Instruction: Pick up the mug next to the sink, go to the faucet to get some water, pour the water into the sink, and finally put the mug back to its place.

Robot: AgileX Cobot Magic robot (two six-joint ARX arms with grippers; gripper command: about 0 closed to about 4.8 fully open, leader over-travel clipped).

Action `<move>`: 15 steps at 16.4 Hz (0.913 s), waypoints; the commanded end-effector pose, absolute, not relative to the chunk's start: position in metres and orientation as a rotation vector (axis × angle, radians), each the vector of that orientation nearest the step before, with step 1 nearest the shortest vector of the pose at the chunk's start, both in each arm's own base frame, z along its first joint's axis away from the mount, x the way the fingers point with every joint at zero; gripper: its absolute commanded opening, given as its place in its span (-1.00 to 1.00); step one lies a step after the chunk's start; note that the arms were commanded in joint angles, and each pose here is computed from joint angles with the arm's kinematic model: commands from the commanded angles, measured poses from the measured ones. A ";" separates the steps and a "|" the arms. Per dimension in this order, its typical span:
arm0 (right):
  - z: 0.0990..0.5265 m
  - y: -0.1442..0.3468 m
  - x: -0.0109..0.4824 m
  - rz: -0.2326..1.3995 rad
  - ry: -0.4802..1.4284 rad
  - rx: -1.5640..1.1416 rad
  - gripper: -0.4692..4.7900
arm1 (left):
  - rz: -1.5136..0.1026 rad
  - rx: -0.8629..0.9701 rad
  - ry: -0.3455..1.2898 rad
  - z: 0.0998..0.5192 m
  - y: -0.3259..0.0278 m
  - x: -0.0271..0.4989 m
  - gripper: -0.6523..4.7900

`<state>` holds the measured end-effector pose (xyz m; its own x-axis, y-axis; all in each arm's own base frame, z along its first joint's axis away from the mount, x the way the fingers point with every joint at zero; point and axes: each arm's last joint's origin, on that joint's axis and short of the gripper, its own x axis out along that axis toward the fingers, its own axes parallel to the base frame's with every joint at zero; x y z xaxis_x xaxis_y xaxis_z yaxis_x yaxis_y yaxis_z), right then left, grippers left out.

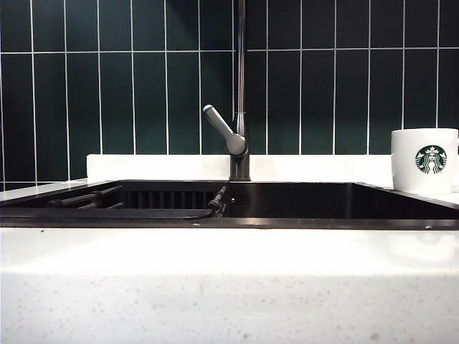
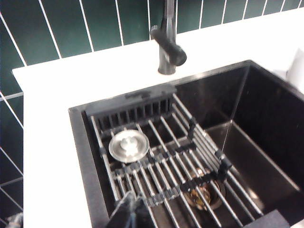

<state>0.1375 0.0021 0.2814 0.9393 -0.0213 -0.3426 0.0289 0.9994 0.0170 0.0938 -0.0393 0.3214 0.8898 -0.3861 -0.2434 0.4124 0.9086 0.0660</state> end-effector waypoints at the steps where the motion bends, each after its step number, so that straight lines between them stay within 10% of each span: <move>1: 0.286 0.004 0.117 -0.006 0.328 0.023 -0.67 | -0.418 0.113 0.232 0.322 -0.041 0.097 -0.78; 15: 0.258 0.001 0.095 -0.082 0.127 0.011 -0.67 | -0.389 0.003 0.249 0.229 -0.053 0.127 -0.78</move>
<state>0.0951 0.0003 0.2616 0.9862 -0.0884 -0.1400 0.0903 0.9959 0.0067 0.1266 -0.0523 0.2278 0.8924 -0.3678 -0.2615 0.3713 0.9277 -0.0379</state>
